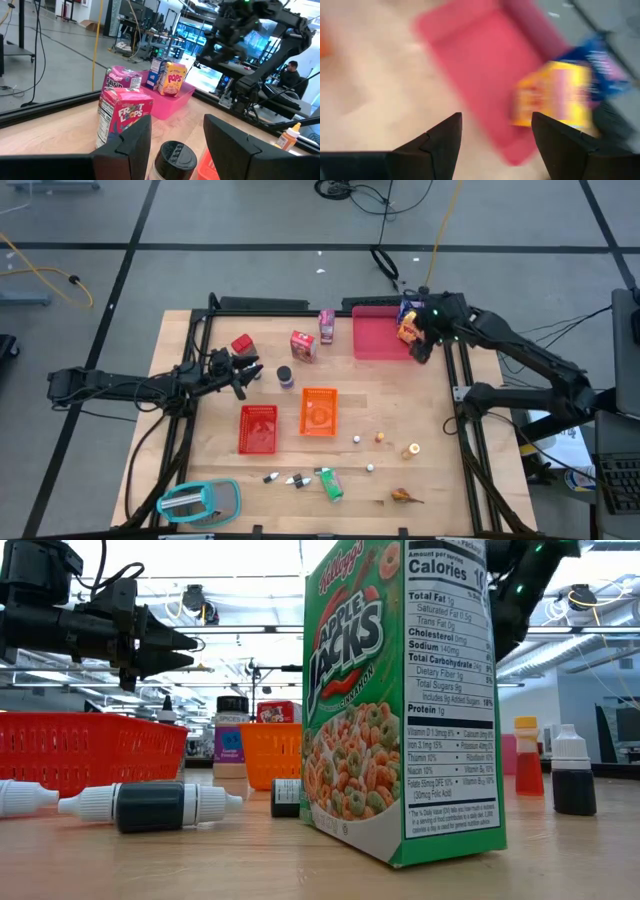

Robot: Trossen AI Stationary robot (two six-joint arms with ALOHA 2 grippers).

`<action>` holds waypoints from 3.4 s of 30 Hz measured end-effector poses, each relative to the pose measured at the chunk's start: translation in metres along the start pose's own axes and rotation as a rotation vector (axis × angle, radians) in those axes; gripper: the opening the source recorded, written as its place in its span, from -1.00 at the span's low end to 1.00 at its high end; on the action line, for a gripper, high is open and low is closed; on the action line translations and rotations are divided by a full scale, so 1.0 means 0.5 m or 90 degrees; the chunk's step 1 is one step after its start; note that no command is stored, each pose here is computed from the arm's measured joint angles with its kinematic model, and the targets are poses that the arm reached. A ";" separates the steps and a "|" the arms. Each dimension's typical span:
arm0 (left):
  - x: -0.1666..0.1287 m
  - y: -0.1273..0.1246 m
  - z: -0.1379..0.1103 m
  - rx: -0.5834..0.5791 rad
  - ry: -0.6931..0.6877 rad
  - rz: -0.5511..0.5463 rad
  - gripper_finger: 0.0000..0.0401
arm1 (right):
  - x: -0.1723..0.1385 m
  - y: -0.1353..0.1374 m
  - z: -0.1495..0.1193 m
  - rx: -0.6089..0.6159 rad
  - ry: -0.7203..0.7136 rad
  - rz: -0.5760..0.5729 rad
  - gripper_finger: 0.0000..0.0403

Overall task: Pick & Place Kitchen Items
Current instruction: Put the large yellow food coloring bottle into the orange bin

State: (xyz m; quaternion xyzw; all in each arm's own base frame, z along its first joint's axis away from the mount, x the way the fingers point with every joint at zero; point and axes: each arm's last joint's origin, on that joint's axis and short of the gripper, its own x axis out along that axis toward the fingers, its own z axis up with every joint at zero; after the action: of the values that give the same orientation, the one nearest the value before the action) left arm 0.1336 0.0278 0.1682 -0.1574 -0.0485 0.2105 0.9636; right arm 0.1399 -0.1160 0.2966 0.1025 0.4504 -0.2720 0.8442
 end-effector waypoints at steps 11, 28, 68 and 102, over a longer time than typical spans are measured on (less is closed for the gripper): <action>0.000 0.000 0.000 0.000 0.000 0.000 -0.08 | -0.066 0.110 -0.044 -0.012 0.024 0.248 0.07; 0.000 0.000 0.000 -0.004 0.000 0.000 -0.08 | -0.098 0.261 -0.102 -0.008 0.167 0.328 0.03; 0.000 0.000 0.000 -0.003 0.000 0.000 -0.08 | -0.055 0.441 -0.195 -0.048 0.313 0.230 0.03; 0.000 0.000 0.000 -0.007 0.001 -0.002 -0.08 | 0.009 0.457 -0.230 -0.130 0.342 0.189 -0.34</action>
State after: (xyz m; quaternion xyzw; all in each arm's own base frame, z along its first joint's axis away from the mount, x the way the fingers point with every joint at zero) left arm 0.1337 0.0275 0.1680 -0.1631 -0.0492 0.2089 0.9630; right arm 0.1867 0.1204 0.2105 0.1502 0.6622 -0.0623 0.7315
